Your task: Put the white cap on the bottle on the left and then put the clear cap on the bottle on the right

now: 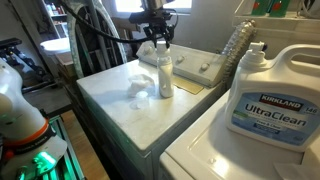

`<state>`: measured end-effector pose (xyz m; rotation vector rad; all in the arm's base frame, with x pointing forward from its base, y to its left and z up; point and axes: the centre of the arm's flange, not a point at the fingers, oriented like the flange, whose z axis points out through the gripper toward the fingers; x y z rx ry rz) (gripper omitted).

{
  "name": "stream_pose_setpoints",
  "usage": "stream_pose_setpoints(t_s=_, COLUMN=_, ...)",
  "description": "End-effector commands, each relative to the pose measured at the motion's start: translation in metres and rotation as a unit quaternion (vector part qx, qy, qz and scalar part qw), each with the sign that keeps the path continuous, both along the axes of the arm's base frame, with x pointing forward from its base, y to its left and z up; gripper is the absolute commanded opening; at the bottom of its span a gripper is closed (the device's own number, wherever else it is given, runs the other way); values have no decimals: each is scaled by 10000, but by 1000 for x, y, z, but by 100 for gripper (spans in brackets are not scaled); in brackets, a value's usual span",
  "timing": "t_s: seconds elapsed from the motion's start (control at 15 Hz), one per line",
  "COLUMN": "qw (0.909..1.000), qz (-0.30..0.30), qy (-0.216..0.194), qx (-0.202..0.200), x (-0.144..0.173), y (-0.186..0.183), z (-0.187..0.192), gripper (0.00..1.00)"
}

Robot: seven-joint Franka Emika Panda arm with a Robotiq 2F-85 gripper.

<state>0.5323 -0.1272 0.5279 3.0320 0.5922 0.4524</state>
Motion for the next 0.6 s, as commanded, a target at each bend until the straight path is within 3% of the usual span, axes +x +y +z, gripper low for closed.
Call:
stream_pose_setpoints(t_s=0.0, qw=9999, qz=44, qy=-81, qx=-92, x=-3, y=-4, z=-11, gripper=38)
stream_pose_setpoints(t_s=0.53, qw=9999, qz=-74, qy=-90, qx=24, x=-2, y=-3, z=-26, gripper=38)
